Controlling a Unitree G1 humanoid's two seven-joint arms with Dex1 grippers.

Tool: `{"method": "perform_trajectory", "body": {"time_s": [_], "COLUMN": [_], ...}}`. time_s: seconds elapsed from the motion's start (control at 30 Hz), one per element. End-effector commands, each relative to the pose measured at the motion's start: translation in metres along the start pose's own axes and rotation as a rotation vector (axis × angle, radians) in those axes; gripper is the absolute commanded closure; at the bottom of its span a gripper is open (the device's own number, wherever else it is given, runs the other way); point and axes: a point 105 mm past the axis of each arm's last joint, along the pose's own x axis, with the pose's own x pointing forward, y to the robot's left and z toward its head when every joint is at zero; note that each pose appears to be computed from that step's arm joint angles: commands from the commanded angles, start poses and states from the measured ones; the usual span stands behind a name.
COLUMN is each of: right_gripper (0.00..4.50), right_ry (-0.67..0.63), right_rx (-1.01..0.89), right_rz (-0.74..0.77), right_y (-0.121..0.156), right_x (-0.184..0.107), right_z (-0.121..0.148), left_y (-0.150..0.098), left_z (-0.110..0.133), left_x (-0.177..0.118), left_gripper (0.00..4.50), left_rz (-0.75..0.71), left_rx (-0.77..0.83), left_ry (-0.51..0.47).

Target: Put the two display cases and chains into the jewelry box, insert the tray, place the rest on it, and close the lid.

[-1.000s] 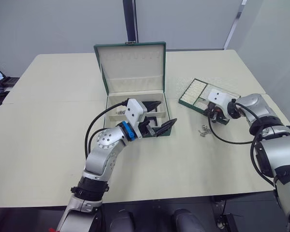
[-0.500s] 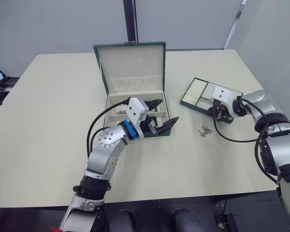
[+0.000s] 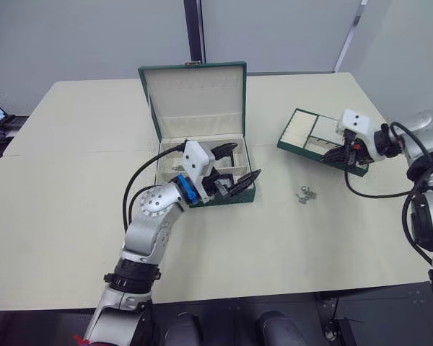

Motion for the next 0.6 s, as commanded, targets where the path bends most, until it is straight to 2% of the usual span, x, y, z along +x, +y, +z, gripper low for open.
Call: {"method": "perform_trajectory", "body": {"time_s": [0.03,0.2,0.5,0.6], "right_gripper": [4.49,4.49,4.49,4.49], "right_ry": [-0.067,-0.108,-0.187,-0.16], "right_rx": [-0.084,-0.116,-0.186,-0.242], "right_rz": [0.022,0.08,0.26,0.285], "right_y": [-0.001,0.016,0.092,0.113], "right_x": [-0.028,-0.036,-0.04,-0.035], "right_z": [0.026,0.034,0.066,0.071], "left_y": [0.002,0.0,-0.001,-0.007], "left_z": [0.021,0.023,0.025,0.023], "left_x": [-0.017,-0.053,-0.113,-0.126], "left_gripper": [0.0,0.0,0.0,0.0], "left_rz": [0.019,0.054,0.181,0.223], "left_rx": [0.044,0.019,-0.046,-0.068], "left_ry": [-0.048,0.003,0.082,0.096]}}
